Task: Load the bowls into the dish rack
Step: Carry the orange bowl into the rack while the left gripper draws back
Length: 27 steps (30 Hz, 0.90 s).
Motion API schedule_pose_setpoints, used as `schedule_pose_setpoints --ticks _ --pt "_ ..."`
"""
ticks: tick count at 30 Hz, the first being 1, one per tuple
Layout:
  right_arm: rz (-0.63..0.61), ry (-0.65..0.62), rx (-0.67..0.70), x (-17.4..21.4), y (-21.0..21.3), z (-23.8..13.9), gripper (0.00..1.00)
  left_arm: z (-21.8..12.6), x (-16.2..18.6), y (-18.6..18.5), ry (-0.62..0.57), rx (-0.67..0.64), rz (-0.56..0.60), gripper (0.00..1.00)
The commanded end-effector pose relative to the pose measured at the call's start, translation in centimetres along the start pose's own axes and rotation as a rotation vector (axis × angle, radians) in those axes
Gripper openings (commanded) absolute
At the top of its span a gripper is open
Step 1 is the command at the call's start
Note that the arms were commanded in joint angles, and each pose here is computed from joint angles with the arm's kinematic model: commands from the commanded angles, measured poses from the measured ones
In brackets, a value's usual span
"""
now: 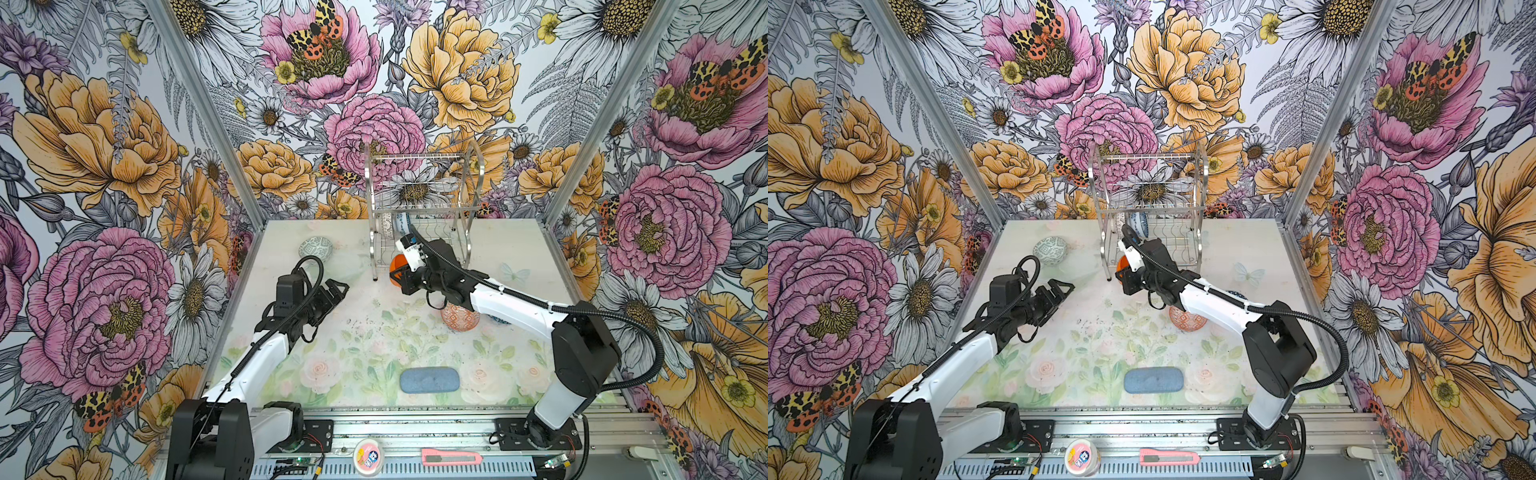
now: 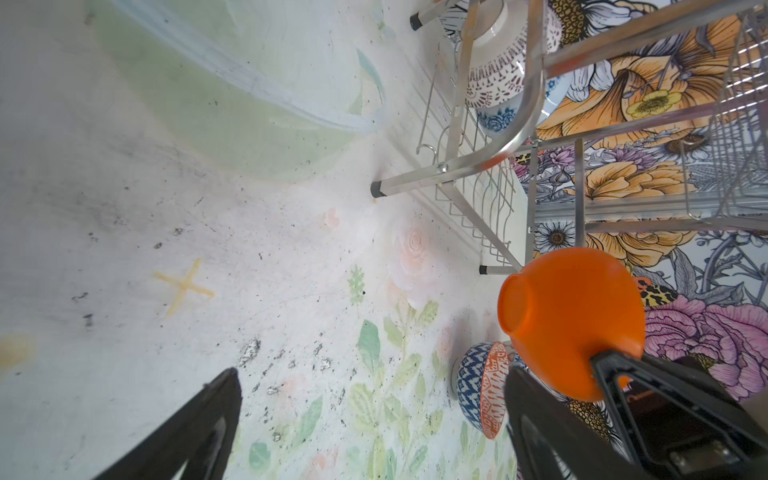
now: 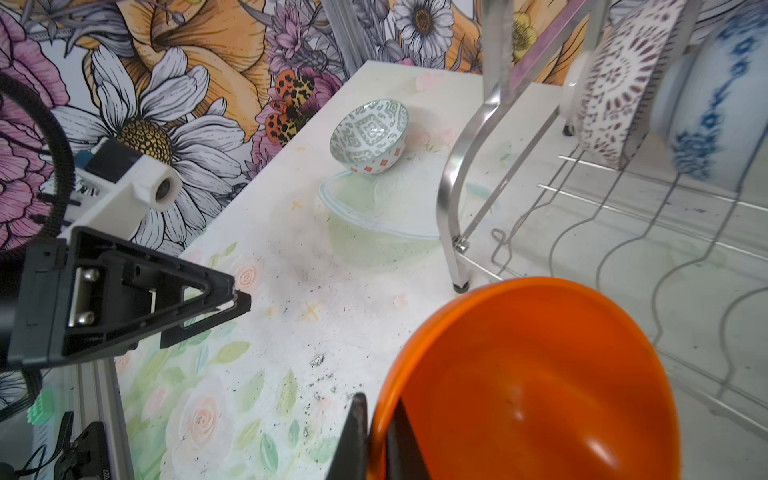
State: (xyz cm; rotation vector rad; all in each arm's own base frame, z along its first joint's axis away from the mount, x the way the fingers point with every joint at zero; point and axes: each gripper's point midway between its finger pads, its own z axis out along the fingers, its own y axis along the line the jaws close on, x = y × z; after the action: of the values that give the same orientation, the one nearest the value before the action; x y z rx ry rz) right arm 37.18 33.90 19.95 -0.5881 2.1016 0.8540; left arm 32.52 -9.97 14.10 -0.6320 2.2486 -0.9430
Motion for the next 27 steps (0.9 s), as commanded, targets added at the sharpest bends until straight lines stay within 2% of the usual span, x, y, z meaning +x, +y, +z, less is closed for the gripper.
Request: schedule_pose_setpoints --ticks 1,12,20,27 --pt "0.027 -0.159 -0.092 -4.2 0.6 -2.3 0.00 0.0 -0.6 -3.2 -0.018 0.079 0.048 0.99" --pt "0.121 -0.295 -0.094 -7.1 -5.1 -3.9 0.00 1.4 0.8 -6.9 0.018 0.160 0.130 0.99" --pt "0.176 -0.347 -0.116 -8.5 -8.3 -2.7 0.00 2.1 0.9 -9.0 0.026 0.208 0.156 0.99" --pt "0.225 -0.386 -0.144 -9.4 -9.9 -1.0 0.00 2.3 0.9 -12.1 0.026 0.310 0.197 0.99"
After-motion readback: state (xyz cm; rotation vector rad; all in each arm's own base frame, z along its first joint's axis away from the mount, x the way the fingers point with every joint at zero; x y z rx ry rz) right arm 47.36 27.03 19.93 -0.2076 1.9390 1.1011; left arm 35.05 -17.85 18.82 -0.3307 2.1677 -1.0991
